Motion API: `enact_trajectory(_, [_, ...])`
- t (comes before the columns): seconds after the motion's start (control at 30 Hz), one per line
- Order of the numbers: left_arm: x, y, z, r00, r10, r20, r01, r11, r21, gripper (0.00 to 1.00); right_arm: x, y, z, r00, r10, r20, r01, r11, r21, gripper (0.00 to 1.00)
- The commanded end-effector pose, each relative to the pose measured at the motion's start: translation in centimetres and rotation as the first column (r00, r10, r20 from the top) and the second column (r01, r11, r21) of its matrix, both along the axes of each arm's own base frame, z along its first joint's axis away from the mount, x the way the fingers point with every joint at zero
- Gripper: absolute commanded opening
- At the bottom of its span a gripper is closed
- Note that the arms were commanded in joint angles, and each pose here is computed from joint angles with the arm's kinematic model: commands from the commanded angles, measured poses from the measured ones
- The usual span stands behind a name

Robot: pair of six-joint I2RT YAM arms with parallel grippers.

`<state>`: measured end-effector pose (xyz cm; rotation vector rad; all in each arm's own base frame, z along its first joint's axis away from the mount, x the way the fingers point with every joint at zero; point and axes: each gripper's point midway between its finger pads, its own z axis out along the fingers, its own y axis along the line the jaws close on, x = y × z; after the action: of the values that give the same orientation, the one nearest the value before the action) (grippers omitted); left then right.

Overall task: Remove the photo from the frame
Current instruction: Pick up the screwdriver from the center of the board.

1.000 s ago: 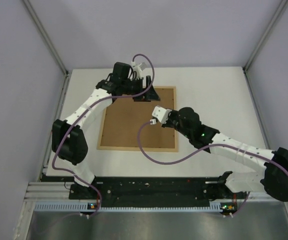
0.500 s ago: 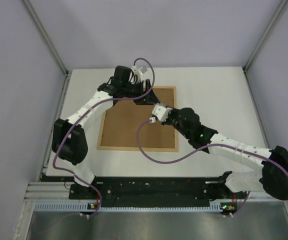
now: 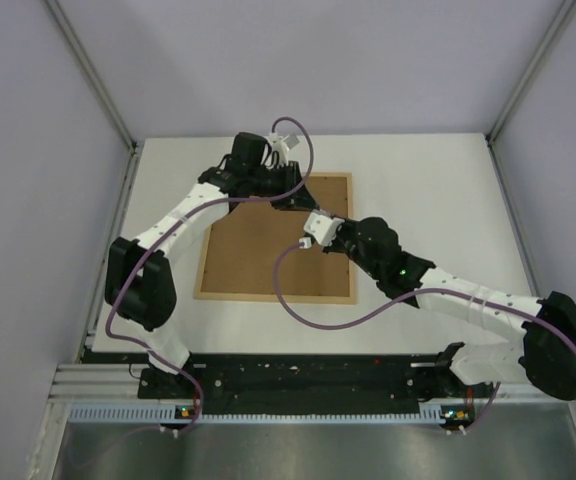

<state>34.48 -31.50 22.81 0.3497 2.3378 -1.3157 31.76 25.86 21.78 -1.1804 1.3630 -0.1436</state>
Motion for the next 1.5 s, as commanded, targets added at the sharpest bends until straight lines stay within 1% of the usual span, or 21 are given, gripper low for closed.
enact_trajectory(0.0, [-0.5,-0.4,2.1,0.998,-0.023,0.066,0.026,0.999,-0.037,0.20,-0.2,1.1,1.0,0.999,0.027,0.033,-0.028,0.999,0.040,0.00])
enact_trajectory(0.1, [-0.5,-0.4,2.2,0.997,-0.023,0.069,0.026,0.999,-0.037,0.07,-0.3,1.2,1.0,0.999,0.030,0.036,-0.032,0.999,0.042,0.00])
enact_trajectory(0.13, [-0.7,-0.5,2.3,0.997,-0.027,0.070,0.030,0.999,-0.040,0.00,-0.4,1.2,1.1,0.999,0.031,0.037,-0.033,0.998,0.045,0.00])
enact_trajectory(0.33, [-0.9,-0.5,2.5,0.997,-0.038,0.073,0.041,0.998,-0.046,0.00,-0.4,1.3,1.5,0.999,0.027,0.039,-0.029,0.998,0.054,0.00])
enact_trajectory(0.37, [-1.0,-0.5,2.5,0.997,-0.039,0.074,0.043,0.998,-0.048,0.00,-0.4,1.2,1.5,0.999,0.020,0.024,-0.022,0.998,0.054,0.04])
enact_trajectory(0.4, [-1.1,-0.5,2.7,0.996,-0.041,0.082,0.045,0.998,-0.050,0.00,-0.5,1.3,1.7,1.000,0.021,0.011,-0.022,0.998,0.067,0.21])
enact_trajectory(0.43, [-1.2,-0.4,3.0,0.995,-0.043,0.089,0.048,0.997,-0.054,0.00,-0.7,1.3,1.8,1.000,0.024,0.002,-0.025,0.997,0.069,0.40])
enact_trajectory(0.47, [-1.3,-0.4,3.2,0.995,-0.044,0.094,0.049,0.997,-0.056,0.00,-0.8,1.3,2.3,1.000,0.024,-0.003,-0.024,0.996,0.088,0.57])
enact_trajectory(0.53, [-1.5,-0.3,4.0,0.992,-0.049,0.113,0.057,0.996,-0.066,0.00,-1.1,1.0,3.2,0.999,0.039,-0.022,-0.036,0.992,0.119,0.85])
enact_trajectory(0.57, [-1.9,-0.3,4.5,0.991,-0.058,0.122,0.068,0.995,-0.074,0.00,-1.2,0.9,3.7,0.998,0.052,-0.033,-0.047,0.990,0.132,0.95])
enact_trajectory(0.6, [-2.1,-0.2,5.0,0.989,-0.062,0.132,0.074,0.994,-0.082,0.00,-1.3,0.6,4.1,0.997,0.062,-0.046,-0.054,0.988,0.144,0.99])
enact_trajectory(0.7, [-3.1,-0.2,6.4,0.983,-0.097,0.153,0.114,0.988,-0.107,0.00,-1.5,-0.3,5.3,0.991,0.103,-0.091,-0.084,0.977,0.195,0.99])
enact_trajectory(0.77, [-4.0,-0.2,7.2,0.978,-0.129,0.164,0.150,0.981,-0.126,0.00,-2.1,-0.4,5.5,0.972,0.181,-0.150,-0.148,0.967,0.209,0.99])
enact_trajectory(0.83, [-4.8,-0.2,7.7,0.973,-0.161,0.166,0.185,0.972,-0.144,0.00,-2.4,-0.7,5.3,0.957,0.218,-0.191,-0.177,0.962,0.209,0.93])
enact_trajectory(0.97, [-5.9,-0.1,8.7,0.966,-0.193,0.174,0.224,0.958,-0.178,0.00,-2.1,-1.2,5.1,0.950,0.234,-0.208,-0.193,0.961,0.200,0.79])
enact_trajectory(1.03, [-6.1,-0.1,8.9,0.965,-0.191,0.181,0.224,0.958,-0.180,0.00,-2.5,-1.3,5.1,0.937,0.264,-0.229,-0.218,0.953,0.208,0.75])
enact_trajectory(1.13, [-6.2,0.1,9.1,0.964,-0.189,0.189,0.223,0.958,-0.181,0.00,-3.9,-0.9,4.8,0.909,0.329,-0.255,-0.278,0.936,0.217,0.72])
enact_trajectory(1.23, [-6.5,0.1,9.3,0.963,-0.191,0.190,0.226,0.956,-0.187,0.00,-4.3,-0.6,4.7,0.897,0.351,-0.267,-0.295,0.928,0.228,0.66])
enact_trajectory(1.33, [-6.5,0.1,9.1,0.963,-0.192,0.188,0.227,0.956,-0.187,0.00,-4.5,-0.3,5.3,0.892,0.367,-0.263,-0.306,0.920,0.246,0.57])
enact_trajectory(1.37, [-6.6,0.2,9.0,0.963,-0.193,0.186,0.228,0.955,-0.189,0.00,-4.6,-0.3,5.5,0.889,0.374,-0.263,-0.311,0.916,0.252,0.51])
enact_trajectory(1.47, [-6.6,0.2,8.6,0.965,-0.193,0.178,0.227,0.955,-0.192,0.00,-4.5,0.0,6.1,0.888,0.379,-0.260,-0.311,0.913,0.265,0.49])
